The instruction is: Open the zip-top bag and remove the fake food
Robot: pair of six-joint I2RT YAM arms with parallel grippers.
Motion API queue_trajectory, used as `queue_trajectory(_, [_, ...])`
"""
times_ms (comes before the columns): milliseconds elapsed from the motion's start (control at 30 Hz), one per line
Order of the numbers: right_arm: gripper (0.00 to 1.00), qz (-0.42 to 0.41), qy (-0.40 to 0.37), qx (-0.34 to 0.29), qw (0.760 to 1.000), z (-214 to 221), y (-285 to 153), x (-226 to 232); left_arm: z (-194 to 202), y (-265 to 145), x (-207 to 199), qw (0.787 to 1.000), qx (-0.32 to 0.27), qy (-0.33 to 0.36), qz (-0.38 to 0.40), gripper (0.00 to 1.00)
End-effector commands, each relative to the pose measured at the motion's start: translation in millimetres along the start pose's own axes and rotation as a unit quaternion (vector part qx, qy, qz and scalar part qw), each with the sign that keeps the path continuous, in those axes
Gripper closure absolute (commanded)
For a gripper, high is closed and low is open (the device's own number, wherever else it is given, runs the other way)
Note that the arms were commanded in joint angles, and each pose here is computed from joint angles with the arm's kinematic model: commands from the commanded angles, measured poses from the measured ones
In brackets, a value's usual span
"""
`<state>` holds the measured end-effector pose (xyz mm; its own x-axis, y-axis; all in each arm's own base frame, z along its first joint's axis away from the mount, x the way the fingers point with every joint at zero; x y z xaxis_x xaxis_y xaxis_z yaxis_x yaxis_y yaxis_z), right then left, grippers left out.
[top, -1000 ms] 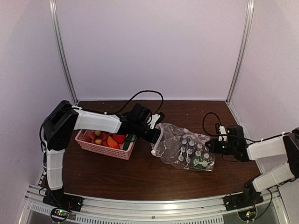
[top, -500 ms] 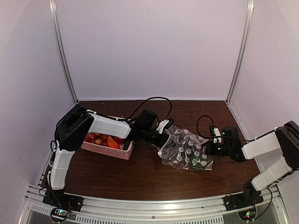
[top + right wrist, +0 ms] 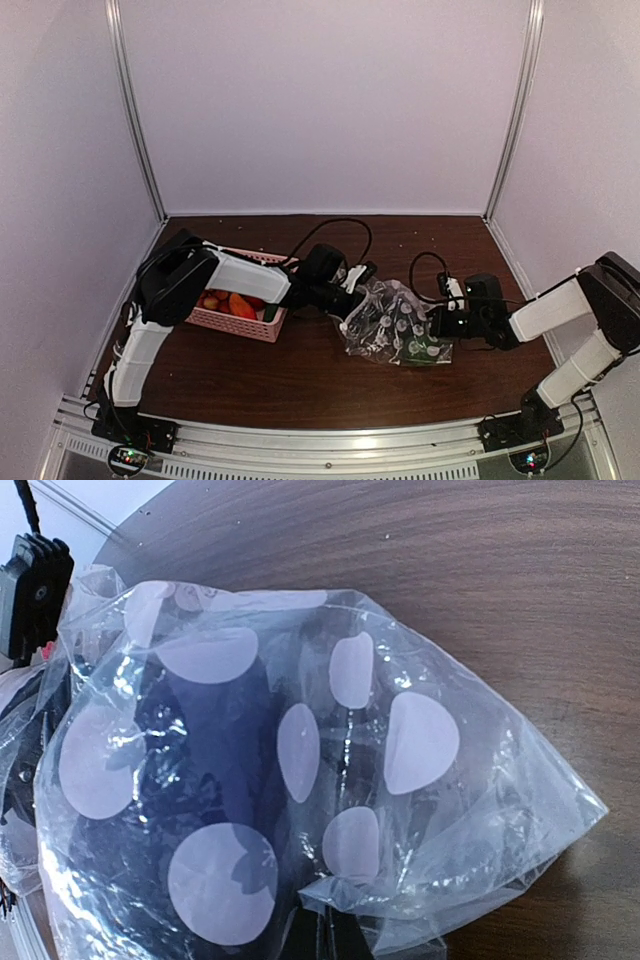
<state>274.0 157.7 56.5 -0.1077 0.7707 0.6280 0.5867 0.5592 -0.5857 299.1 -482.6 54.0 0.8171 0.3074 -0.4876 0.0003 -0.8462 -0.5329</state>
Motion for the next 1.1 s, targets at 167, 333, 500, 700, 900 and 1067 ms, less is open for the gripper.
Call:
queue_trajectory(167, [1.00,0.004,-0.015,-0.009,1.000,-3,10,13,-21,5,-42,0.993,-0.047,0.042,0.096,0.51])
queue_trajectory(333, [1.00,0.008,-0.033,-0.005,0.999,0,14,22,-26,1,-53,0.989,-0.065,0.047,0.124,0.41])
queue_trajectory(500, [1.00,-0.003,-0.051,-0.002,0.999,3,18,37,-23,3,-48,0.991,-0.066,0.031,0.108,0.32])
queue_trajectory(700, [1.00,-0.035,-0.081,0.002,0.996,5,23,65,-11,12,-37,0.995,-0.043,0.018,0.088,0.19])
queue_trajectory(900, [1.00,-0.076,-0.095,0.006,0.993,5,33,96,-7,19,-42,0.994,-0.039,0.024,0.101,0.15])
queue_trajectory(1067, [1.00,-0.105,-0.102,0.008,0.989,5,34,115,-8,18,-44,0.993,-0.044,0.025,0.105,0.19])
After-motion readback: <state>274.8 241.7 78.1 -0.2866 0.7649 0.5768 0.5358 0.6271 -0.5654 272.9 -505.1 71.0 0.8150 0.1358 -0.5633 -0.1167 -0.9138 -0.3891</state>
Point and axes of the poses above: each gripper's point midway between its finger pads, its own y axis out along the fingers, its own x axis along the line the jaws close on, z = x × y, the point moved 4 cm from there along -y, back along the fingers, and after that the axes turned 11 degrees about y, right-handed, at the moved point
